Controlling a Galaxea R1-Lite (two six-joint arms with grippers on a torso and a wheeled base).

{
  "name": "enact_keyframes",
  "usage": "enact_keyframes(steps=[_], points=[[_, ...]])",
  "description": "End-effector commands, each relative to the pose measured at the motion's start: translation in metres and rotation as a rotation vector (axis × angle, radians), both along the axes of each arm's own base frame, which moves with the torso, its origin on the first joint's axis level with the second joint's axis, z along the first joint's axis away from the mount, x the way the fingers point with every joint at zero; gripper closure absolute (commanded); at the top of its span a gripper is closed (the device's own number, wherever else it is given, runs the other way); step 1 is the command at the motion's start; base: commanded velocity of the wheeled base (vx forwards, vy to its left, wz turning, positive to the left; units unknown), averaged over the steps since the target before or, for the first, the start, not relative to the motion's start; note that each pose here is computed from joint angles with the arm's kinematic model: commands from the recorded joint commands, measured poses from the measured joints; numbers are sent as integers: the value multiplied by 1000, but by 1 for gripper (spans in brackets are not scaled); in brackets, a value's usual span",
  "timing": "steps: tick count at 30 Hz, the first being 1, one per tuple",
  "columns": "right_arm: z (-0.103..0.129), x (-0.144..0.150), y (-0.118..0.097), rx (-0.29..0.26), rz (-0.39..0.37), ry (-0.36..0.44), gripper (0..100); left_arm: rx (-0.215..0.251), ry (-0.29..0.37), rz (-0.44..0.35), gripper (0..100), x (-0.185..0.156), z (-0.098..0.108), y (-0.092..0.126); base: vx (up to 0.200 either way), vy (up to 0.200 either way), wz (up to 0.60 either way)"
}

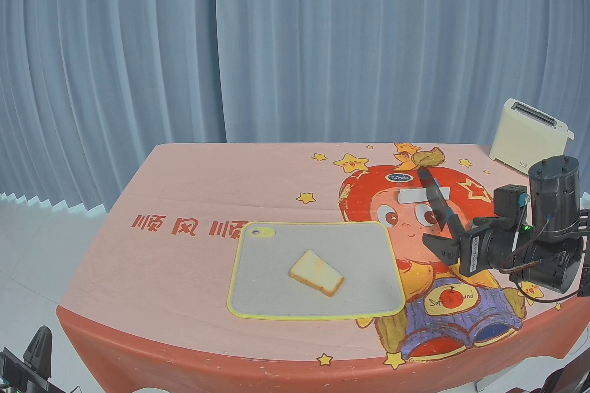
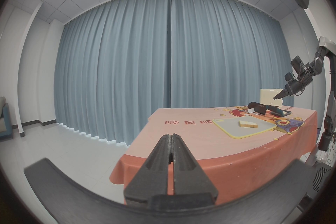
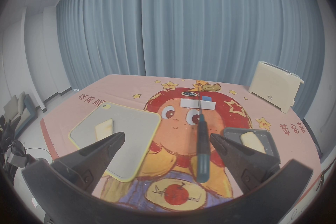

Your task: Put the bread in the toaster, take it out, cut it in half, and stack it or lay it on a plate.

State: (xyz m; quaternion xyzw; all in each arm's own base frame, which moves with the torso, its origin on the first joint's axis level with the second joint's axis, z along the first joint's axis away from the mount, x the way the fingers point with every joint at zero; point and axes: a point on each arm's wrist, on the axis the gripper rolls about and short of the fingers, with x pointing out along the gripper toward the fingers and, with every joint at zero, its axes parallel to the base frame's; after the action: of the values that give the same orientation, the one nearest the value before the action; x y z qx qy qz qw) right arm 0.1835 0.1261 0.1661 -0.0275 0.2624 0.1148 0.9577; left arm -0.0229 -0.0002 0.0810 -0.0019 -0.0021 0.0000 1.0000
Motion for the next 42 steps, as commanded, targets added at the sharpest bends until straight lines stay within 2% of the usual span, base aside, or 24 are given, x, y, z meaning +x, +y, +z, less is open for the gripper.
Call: enact_keyframes(steps=[1,14,27,34,42], points=[[0,0,1,-1,2,1,0,-1,7,2,100,1,-5,0,0,0,0],[0,-1,2,0,8,0,0,-1,7,0,100,1,-5,0,0,0,0],[-5,-9,9,-10,59,15,0,-1,7,0,100,1,-5,0,0,0,0],[-15,-24,20,-38,143,46,0,-1,7,0,100,1,-5,0,0,0,0],[-14,-27,22,-35,160,43,0,-1,7,0,100,1,-5,0,0,0,0]])
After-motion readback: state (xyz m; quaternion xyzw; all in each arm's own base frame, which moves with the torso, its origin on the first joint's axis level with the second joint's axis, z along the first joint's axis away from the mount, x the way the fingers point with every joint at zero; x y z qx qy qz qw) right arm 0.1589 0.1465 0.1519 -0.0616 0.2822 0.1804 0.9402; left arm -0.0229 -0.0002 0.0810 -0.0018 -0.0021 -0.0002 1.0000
